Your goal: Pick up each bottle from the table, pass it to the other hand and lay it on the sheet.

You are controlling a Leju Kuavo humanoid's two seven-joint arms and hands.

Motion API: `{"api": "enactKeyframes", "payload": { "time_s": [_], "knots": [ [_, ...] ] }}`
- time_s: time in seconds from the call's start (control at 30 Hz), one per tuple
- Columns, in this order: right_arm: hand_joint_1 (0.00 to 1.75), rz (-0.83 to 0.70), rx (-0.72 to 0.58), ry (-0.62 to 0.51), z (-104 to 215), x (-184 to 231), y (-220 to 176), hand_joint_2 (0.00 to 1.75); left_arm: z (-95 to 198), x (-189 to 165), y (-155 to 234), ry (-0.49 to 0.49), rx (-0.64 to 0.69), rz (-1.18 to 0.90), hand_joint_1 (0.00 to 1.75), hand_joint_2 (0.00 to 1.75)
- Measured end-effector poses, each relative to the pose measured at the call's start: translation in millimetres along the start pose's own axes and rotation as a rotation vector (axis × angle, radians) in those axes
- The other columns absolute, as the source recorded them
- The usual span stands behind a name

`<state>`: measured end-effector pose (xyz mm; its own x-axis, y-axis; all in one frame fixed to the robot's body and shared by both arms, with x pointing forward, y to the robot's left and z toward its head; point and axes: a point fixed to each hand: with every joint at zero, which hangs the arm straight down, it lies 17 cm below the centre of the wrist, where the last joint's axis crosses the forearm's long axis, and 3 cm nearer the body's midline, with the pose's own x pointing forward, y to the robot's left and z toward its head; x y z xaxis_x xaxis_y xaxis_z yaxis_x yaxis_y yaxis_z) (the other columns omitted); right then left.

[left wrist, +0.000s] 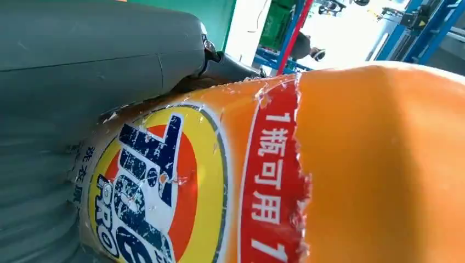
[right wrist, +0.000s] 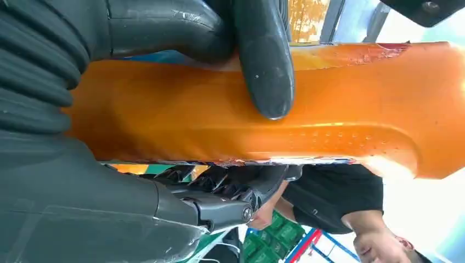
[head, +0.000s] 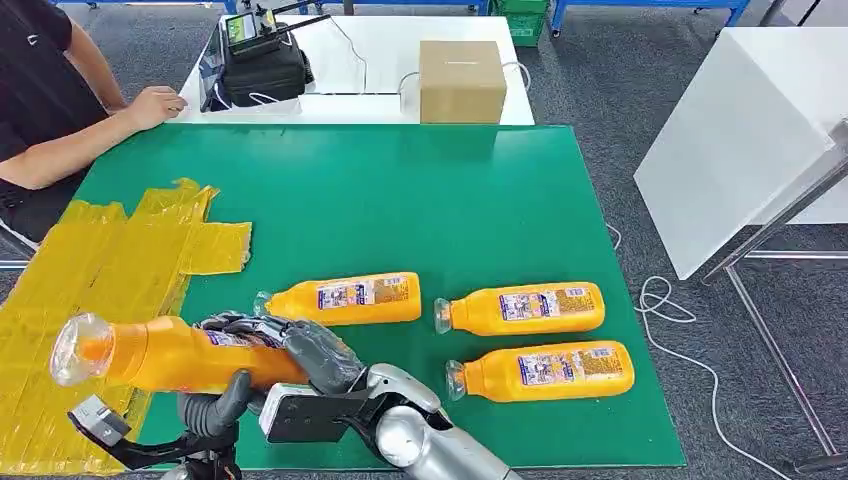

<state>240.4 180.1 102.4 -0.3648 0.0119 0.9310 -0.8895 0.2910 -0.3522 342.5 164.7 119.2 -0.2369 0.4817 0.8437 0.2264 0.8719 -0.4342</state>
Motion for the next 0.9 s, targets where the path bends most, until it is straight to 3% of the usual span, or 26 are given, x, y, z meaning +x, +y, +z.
{"api": "enactKeyframes", "payload": {
  "time_s": [0.3, 0.33, 0.37, 0.4, 0.6, 0.77, 0.9],
  "knots": [
    [1.75, 0.002, -0.002, 0.002, 0.5, -0.9, -0.2, 1.75, -0.1, 0.3, -0.1, -0.002, 0.000, 0.000, 1.75, 1.75],
    [0.51, 0.004, -0.006, 0.003, 0.9, -1.6, -0.9, 1.75, -0.2, 0.4, 0.0, -0.002, 0.000, 0.000, 1.75, 1.75],
    [0.00, 0.007, -0.015, 0.004, 0.9, -2.1, -2.1, 1.75, -0.4, 0.5, 0.1, -0.003, 0.001, -0.001, 1.75, 1.75],
    [0.00, 0.012, -0.025, 0.007, 1.3, -3.3, -3.0, 0.00, -1.4, 0.9, 0.6, -0.005, 0.004, -0.004, 1.75, 1.75],
    [0.00, 0.055, -0.188, 0.023, 11.4, -3.6, -21.9, 0.00, -8.2, 2.5, 10.1, -0.009, 0.042, -0.186, 1.75, 1.75],
    [0.00, 0.011, -0.339, -0.038, 29.8, 18.3, -57.4, 0.00, -8.4, 11.4, 57.3, 0.021, 0.150, -0.529, 1.75, 1.75],
    [0.00, -0.008, -0.405, -0.054, 40.3, 24.9, -74.2, 0.00, -6.2, 22.9, 79.9, 0.016, 0.190, -0.620, 1.75, 1.75]
  ]
}}
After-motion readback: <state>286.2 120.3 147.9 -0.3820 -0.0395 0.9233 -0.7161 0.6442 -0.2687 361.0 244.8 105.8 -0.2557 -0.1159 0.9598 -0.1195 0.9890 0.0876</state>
